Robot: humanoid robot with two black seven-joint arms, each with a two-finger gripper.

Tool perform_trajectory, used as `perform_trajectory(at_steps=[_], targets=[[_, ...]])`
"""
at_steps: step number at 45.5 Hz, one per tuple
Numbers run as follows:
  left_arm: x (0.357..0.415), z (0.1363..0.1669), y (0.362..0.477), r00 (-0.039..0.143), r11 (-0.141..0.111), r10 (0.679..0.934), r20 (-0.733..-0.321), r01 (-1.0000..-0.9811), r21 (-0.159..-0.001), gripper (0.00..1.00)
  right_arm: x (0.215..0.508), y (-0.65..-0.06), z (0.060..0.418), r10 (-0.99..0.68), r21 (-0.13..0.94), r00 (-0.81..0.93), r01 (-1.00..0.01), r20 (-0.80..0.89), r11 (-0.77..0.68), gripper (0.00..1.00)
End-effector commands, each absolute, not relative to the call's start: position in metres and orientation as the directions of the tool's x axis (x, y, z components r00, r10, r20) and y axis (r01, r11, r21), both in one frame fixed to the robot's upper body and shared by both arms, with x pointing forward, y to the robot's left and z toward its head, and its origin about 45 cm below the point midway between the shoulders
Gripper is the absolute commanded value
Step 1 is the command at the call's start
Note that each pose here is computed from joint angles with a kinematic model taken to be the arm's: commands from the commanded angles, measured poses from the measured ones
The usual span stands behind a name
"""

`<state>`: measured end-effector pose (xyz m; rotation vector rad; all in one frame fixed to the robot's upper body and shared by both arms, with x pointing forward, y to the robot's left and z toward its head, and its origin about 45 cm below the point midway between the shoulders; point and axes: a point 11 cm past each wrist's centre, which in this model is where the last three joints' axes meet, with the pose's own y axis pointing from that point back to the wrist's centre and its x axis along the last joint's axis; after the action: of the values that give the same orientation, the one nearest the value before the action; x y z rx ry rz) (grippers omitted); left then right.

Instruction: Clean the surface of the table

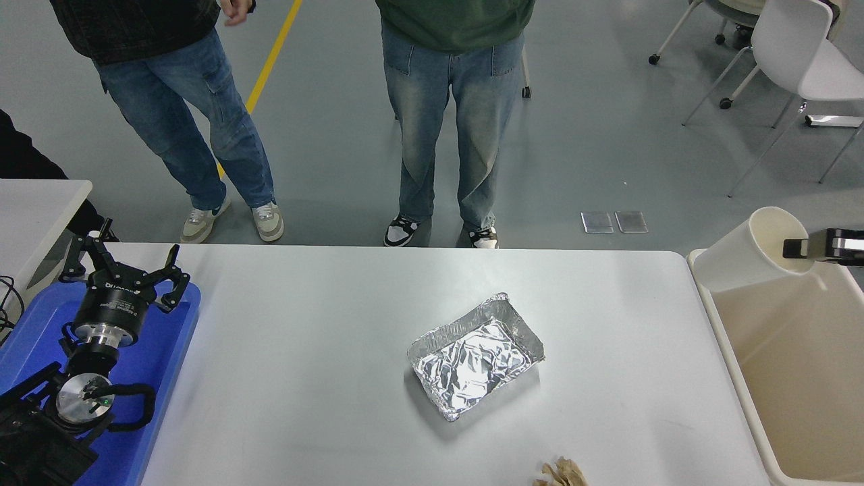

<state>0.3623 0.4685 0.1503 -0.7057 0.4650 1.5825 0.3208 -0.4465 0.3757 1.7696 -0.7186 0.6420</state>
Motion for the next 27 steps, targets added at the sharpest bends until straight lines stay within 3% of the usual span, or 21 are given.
perform_trajectory(at_steps=[1,11,27], targets=[[0.3623,0.1502,0.468,-0.032,-0.139,0.735,-0.677,-0.9847,-0.105,1.0,0.324,-0.49,0.371,-0.229,0.609,0.628,-0.778,0.744,-0.156,0.0],[0.3623,0.1502,0.468,-0.032,-0.139,0.735,-0.677,-0.9847,-0.105,1.0,0.324,-0.534,0.334,-0.289,0.613,0.597,-0.789,0.748,-0.043,0.0],[0.3623,0.1502,0.468,-0.032,-0.139,0.735,-0.677,-0.9847,-0.105,1.0,0.308,-0.576,0.231,-0.402,0.668,0.593,-0.741,0.697,0.066,0.0]])
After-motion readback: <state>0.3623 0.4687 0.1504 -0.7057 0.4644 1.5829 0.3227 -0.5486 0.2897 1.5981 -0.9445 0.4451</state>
